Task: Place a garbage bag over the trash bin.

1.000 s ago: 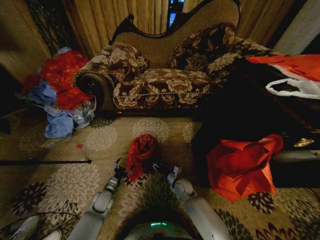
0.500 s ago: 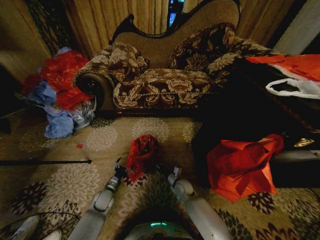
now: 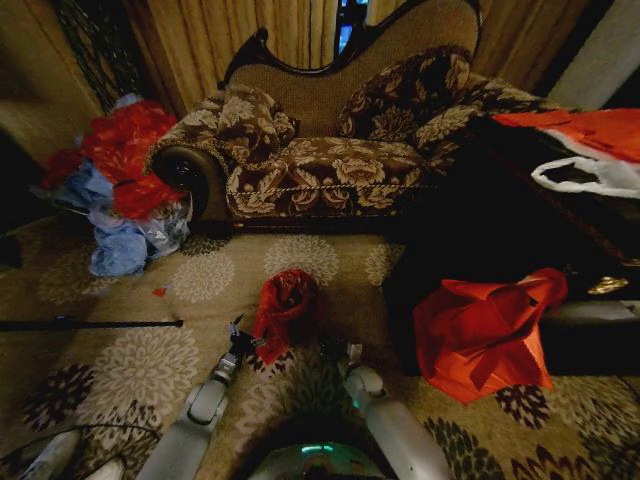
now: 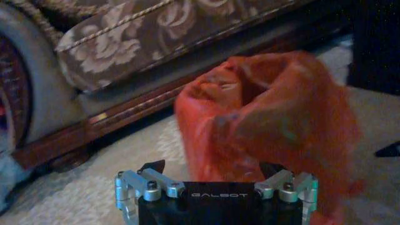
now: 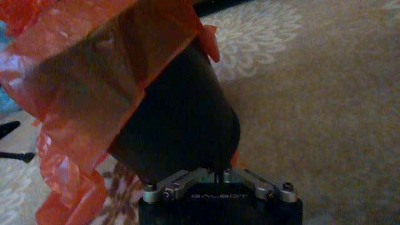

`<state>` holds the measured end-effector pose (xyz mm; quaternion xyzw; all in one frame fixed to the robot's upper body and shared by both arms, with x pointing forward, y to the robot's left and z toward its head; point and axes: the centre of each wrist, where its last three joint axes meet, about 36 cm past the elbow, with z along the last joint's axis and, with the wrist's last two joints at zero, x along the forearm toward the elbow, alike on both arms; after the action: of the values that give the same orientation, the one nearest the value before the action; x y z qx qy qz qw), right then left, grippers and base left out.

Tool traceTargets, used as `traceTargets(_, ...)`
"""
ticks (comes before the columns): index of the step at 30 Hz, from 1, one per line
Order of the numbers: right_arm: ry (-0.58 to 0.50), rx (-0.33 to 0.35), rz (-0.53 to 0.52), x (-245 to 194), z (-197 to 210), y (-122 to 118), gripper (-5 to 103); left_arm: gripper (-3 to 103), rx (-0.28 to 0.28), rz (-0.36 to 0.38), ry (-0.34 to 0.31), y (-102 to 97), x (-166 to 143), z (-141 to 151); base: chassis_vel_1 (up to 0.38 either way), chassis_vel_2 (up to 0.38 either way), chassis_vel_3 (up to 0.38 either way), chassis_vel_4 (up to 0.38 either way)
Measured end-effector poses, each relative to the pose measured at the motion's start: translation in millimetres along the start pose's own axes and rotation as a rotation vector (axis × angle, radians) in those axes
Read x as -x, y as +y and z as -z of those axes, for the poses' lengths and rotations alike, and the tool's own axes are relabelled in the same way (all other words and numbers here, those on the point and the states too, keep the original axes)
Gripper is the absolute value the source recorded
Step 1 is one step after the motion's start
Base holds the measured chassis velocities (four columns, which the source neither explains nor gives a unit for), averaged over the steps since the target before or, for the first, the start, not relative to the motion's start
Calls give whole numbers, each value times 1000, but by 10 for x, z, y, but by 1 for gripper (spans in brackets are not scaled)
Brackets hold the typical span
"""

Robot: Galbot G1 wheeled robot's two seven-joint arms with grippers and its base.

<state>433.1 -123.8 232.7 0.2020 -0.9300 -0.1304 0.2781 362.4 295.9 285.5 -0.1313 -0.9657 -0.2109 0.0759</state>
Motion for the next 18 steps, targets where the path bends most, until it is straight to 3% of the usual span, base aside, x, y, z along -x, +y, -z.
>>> traceTargets(2,0,-7,-4,-3,-2,-2,3,100,0,-12,2,-25,-28,18,0,0,0,0)
traceTargets(3,-1,-12,-8,-4,-9,5,14,100,4,-38,14,-88,-96,41,0,0,0,0)
traceTargets(5,-5,-14,-8,-1,-9,29,24,100,38,-96,27,-183,-197,22,0,0,0,0)
traceTargets(7,-5,-16,-6,-3,-10,35,24,100,58,-113,24,-215,-220,5,0,0,0,0)
traceTargets(10,-5,-21,-2,-10,-17,44,41,100,94,-145,12,-303,-242,-48,0,0,0,0)
traceTargets(12,-4,-22,-2,-13,-21,42,41,100,100,-156,6,-340,-233,-62,0,0,0,0)
traceTargets(15,-3,-35,-5,-32,-22,0,57,100,112,-172,-28,-520,-95,-65,0,0,0,0)
traceTargets(16,-3,-36,-5,-34,-19,-8,57,100,116,-171,-33,-555,-63,-60,0,0,0,0)
traceTargets(17,-6,-43,-8,-40,-3,-36,68,100,134,-166,-46,-651,18,-64,0,0,0,0)
traceTargets(18,-6,-43,-8,-40,-3,-36,68,100,134,-166,-46,-651,18,-64,0,0,0,0)
